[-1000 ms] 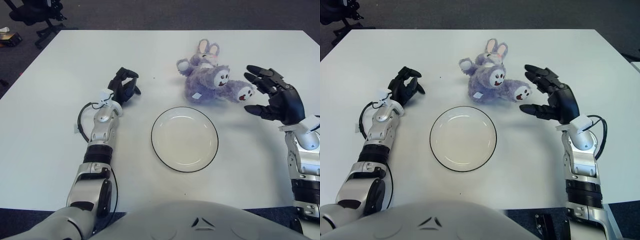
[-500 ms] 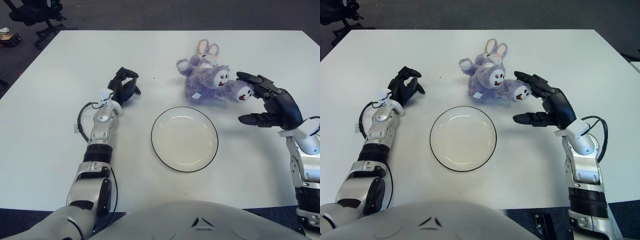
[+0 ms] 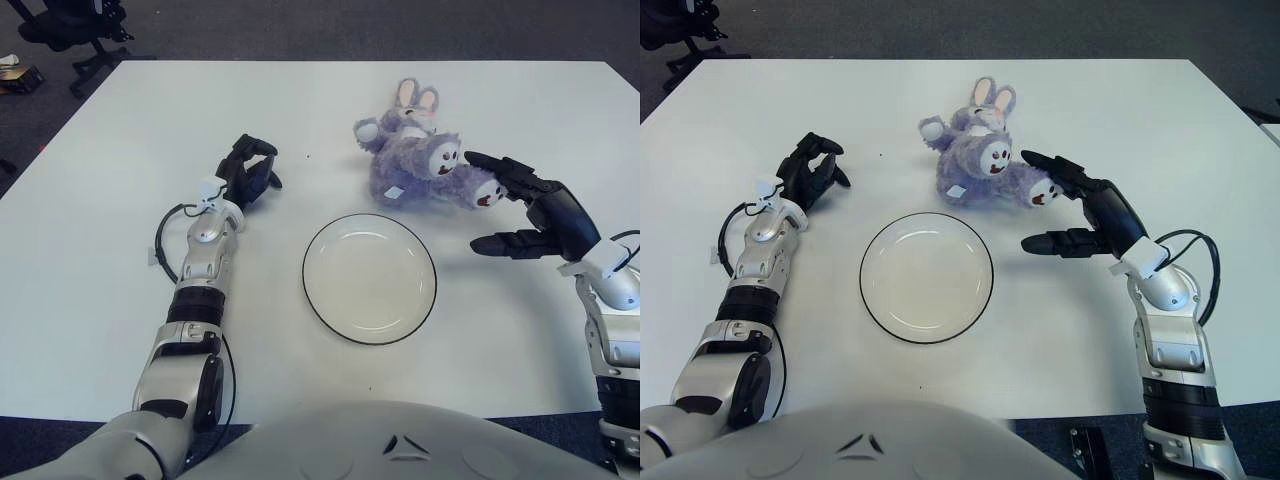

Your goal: Put the doll into the plate.

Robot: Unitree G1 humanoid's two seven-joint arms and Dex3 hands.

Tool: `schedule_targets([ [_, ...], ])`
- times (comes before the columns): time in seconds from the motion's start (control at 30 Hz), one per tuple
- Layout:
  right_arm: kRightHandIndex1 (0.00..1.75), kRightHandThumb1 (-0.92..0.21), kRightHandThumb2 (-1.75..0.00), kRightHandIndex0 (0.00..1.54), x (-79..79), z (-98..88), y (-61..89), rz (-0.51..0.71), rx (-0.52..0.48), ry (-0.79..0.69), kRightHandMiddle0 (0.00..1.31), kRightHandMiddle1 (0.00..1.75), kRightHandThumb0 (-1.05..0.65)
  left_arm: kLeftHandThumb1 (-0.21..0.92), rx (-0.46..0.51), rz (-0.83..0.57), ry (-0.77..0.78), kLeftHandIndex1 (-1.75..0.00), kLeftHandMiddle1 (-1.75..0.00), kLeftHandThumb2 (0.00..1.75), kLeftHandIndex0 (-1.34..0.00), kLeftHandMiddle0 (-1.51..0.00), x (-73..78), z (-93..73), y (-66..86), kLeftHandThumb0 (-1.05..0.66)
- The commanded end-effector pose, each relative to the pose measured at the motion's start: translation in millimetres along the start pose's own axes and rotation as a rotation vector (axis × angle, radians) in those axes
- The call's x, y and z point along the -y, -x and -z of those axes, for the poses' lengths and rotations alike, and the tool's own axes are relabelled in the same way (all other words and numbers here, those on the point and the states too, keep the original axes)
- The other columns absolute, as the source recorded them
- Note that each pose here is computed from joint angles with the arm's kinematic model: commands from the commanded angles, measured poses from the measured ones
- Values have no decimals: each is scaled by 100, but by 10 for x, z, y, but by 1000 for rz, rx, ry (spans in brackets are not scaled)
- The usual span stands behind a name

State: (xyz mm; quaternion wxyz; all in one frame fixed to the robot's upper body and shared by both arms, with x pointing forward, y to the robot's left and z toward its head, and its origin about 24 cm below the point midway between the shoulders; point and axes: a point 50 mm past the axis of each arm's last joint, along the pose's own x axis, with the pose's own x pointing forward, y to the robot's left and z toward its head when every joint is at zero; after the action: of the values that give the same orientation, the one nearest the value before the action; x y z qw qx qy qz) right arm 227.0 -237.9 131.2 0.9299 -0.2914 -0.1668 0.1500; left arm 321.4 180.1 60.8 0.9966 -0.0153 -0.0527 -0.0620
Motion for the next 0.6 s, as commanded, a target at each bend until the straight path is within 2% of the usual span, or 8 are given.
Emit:
schedule_targets([
  [0.0,0,-72,-1,24,-54,21,-38,43,-8,18,31,1,-54,92,-82,2,6,-157,-175,35,-38,-70,2,163,70,-36],
  [0.13,2,-70,0,27,-99,55,-72,87,-7,22,36,4,-51,92,-81,3,8,-157,-175,35,-38,-70,10,167,70,-36],
  [0.4,1,-69,0,30,-110,65,-78,98,-6,27,40,4,-47,92,-81,3,8,-157,-175,35,-38,-71,12,168,70,-36],
  [0.47,3,-70,-1,34,-205,110,-144,218,-40,1,45,7,-45,92,-79,5,11,-157,-175,35,-38,-71,16,170,74,-36],
  [0.57,2,-72,-1,41,-260,132,-179,289,-56,-3,52,10,-41,92,-78,6,13,-157,-175,35,-38,-71,20,171,78,-36],
])
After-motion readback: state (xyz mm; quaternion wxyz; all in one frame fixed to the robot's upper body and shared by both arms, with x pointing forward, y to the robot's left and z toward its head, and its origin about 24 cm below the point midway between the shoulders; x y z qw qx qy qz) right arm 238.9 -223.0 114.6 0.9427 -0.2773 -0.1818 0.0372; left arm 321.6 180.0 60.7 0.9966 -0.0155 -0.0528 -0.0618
